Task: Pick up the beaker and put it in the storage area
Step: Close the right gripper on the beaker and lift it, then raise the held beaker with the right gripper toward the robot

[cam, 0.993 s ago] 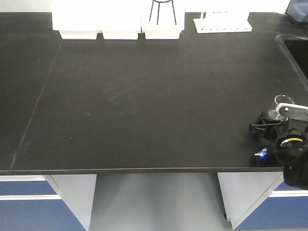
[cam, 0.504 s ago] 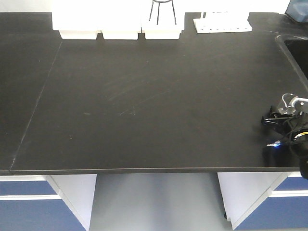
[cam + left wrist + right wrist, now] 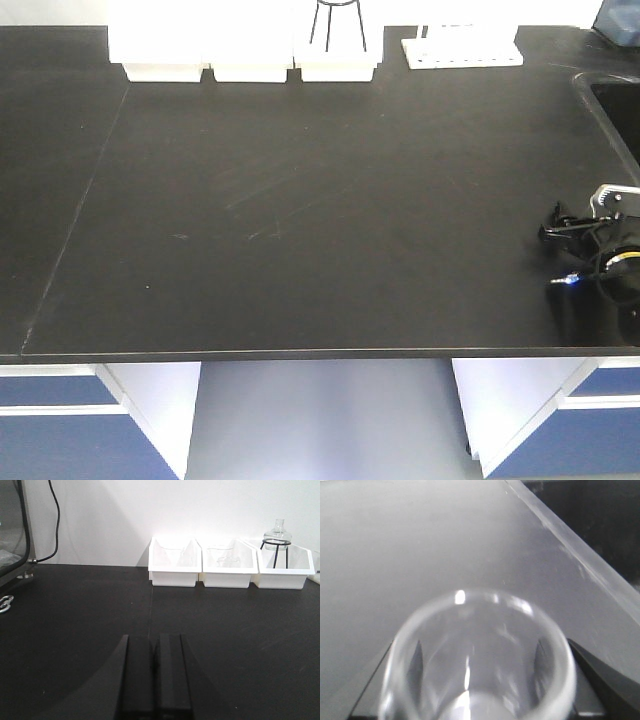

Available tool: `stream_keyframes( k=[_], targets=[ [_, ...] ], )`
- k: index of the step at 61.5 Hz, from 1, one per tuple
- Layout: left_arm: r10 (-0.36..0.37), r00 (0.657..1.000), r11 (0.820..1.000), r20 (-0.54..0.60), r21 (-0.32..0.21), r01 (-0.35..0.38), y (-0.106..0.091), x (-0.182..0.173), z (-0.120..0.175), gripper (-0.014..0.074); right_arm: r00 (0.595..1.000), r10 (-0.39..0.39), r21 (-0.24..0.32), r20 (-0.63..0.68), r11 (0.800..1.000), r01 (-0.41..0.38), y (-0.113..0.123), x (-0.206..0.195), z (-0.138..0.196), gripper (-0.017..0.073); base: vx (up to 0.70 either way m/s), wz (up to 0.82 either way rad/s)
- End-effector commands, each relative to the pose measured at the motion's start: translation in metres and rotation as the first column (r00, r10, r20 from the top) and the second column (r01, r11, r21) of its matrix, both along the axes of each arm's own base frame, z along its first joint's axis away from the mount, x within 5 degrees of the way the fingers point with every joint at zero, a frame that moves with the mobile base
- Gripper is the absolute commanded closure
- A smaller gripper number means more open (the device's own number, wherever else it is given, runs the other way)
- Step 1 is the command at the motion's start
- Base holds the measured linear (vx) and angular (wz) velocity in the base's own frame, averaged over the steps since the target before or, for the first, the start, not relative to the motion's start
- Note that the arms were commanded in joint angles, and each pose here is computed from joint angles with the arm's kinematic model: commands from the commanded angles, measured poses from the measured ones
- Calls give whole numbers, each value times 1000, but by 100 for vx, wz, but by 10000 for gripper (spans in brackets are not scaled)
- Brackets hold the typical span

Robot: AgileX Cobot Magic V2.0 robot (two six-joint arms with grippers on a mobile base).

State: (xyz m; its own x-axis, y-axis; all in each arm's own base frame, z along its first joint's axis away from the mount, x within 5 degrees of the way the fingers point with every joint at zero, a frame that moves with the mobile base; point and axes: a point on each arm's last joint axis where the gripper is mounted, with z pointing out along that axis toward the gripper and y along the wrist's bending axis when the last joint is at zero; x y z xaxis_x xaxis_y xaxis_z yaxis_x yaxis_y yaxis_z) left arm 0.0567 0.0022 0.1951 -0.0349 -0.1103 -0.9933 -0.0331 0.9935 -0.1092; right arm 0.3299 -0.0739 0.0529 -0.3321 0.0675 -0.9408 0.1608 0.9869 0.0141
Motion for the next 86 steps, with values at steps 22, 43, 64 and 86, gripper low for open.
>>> stream_keyframes(
  k=[22,43,64,86],
  targets=[
    [-18,997,1000,81,-11,19,-2,-1,1,602,995,98,-17,10,995,-98,5,11,7,559,0,0],
    [-18,997,1000,81,-11,19,-2,-1,1,602,949,301,-22,92,954,-300,29,-12,79,567,0,0],
    [-18,997,1000,81,-11,19,-2,-1,1,602,920,355,-88,164,935,-345,53,-91,182,567,0,0],
    [-18,997,1000,81,-11,19,-2,-1,1,602,895,410,-143,175,910,-389,73,-158,238,566,0,0]
  ],
)
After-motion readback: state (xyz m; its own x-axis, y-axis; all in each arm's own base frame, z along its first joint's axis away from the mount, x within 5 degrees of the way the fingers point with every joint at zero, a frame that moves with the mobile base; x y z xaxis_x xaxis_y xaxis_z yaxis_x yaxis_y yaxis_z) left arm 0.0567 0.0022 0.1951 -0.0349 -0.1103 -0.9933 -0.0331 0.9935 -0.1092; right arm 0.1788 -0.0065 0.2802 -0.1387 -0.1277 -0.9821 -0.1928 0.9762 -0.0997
